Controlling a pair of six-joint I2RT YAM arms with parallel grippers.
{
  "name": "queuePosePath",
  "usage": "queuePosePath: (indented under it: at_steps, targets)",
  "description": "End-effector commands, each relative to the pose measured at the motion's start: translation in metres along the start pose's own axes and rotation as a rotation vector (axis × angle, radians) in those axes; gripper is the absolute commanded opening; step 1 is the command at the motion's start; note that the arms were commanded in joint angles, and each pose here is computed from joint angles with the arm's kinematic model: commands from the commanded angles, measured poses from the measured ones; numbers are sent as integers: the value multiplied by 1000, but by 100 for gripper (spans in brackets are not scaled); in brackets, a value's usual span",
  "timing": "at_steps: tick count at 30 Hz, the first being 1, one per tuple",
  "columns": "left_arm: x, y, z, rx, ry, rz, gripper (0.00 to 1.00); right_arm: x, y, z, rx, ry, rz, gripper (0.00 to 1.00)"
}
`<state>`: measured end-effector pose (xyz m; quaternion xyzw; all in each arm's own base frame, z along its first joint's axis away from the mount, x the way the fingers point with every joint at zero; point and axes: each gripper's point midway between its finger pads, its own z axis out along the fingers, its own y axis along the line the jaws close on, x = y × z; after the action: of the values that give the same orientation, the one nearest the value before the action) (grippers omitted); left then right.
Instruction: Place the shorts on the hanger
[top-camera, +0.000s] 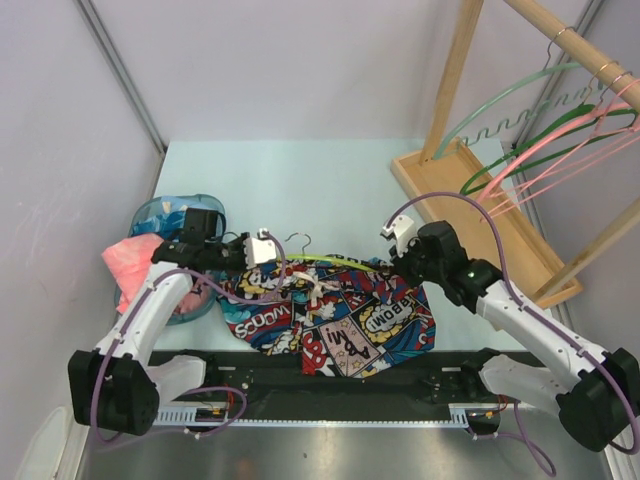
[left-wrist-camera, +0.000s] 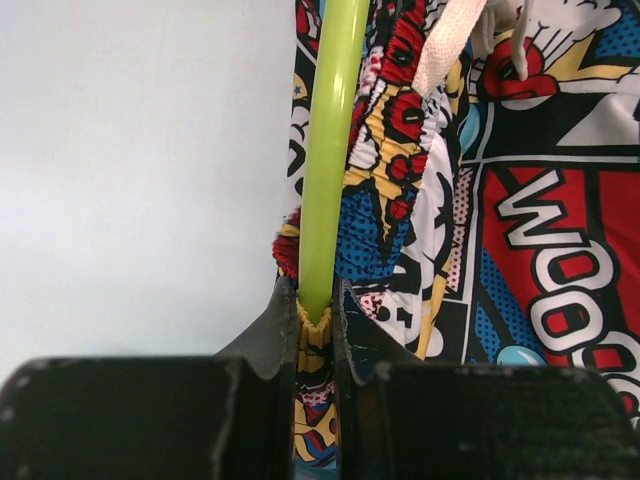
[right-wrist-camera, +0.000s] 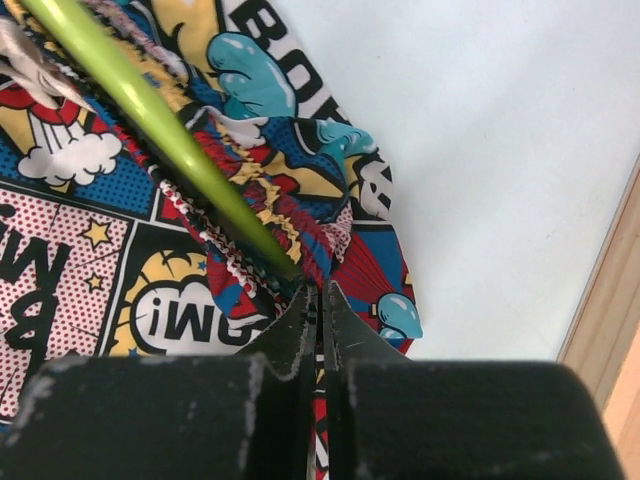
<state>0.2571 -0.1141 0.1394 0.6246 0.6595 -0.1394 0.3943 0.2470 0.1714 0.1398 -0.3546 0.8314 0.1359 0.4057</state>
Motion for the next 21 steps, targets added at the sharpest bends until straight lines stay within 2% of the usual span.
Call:
queuePosePath:
  at_steps: [1, 3, 5, 6, 7, 10, 14, 21]
  targets:
    - [-4, 24, -3, -98, 88, 48, 0, -15, -8, -11, 90, -2, -45, 0]
    - [-13, 24, -1, -98, 64, 48, 0, -22, 0, -10, 67, -13, -58, 0]
    - [-22, 21, 0, -89, 36, 59, 0, -25, 5, -9, 45, -17, -64, 14]
    - [-26, 21, 0, -87, 29, 63, 0, -27, 9, -9, 21, -19, -70, 22]
    - [-30, 20, 0, -79, 10, 68, 0, -32, 12, -12, 8, -33, -78, 41]
    - [-41, 23, -3, -81, -21, 77, 0, -43, 22, -20, -49, -76, -116, 65]
    - [-61, 20, -8, -47, -96, 93, 0, -68, 39, -36, -136, -167, -169, 73]
    - [-102, 32, -24, -53, -208, 141, 0, -138, 69, -57, -252, -363, -237, 75]
